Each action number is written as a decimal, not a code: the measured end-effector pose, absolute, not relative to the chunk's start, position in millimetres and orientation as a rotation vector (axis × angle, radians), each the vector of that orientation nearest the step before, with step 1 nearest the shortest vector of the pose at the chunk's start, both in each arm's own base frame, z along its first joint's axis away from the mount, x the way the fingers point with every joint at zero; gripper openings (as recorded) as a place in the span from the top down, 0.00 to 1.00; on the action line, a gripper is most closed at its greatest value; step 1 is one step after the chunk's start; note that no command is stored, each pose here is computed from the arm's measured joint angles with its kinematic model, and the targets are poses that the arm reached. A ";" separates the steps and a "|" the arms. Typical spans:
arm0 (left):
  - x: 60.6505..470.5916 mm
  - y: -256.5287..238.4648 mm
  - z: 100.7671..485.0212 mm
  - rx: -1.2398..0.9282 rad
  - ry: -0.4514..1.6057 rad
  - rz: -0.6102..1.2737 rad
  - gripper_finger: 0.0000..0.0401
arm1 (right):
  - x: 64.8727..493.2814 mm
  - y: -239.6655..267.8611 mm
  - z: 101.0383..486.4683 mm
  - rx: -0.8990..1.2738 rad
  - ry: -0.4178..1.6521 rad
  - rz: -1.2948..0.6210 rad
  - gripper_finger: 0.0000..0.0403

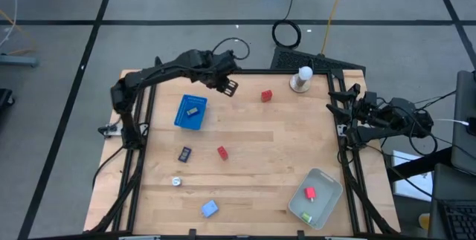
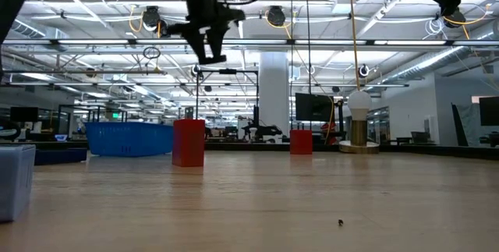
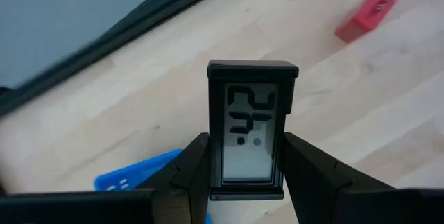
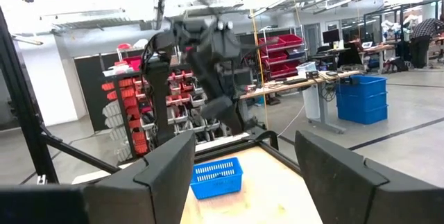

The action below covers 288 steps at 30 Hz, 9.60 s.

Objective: Pick & Place Office items
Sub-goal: Put the black digital timer into the blue bin, then put the top red charger adapter into the white bin

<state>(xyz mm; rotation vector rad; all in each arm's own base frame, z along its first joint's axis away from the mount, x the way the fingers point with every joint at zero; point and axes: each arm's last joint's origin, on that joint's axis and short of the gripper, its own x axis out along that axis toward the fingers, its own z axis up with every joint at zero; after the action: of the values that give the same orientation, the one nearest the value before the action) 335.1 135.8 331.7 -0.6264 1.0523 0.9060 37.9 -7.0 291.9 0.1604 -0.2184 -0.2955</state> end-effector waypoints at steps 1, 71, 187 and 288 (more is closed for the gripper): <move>330.2 133.9 325.6 -0.638 1.048 0.915 0.64 | 37.9 -7.0 291.9 0.167 -0.220 -0.295 0.40; 222.5 115.3 201.7 -1.008 0.976 1.026 0.40 | 36.6 -7.3 297.2 0.237 -0.283 -0.288 0.40; 397.2 188.7 207.4 -0.100 0.745 0.282 0.26 | 36.3 -8.2 296.9 0.310 -0.294 -0.308 0.40; 492.3 206.2 213.7 -0.171 0.957 0.266 0.30 | 36.2 -8.6 297.0 0.313 -0.297 -0.326 0.40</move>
<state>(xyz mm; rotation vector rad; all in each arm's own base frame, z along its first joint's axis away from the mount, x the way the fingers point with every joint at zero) 492.3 206.2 213.7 -0.1710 0.9567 0.2660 36.2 -8.6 297.0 0.3128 -0.2970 -0.3262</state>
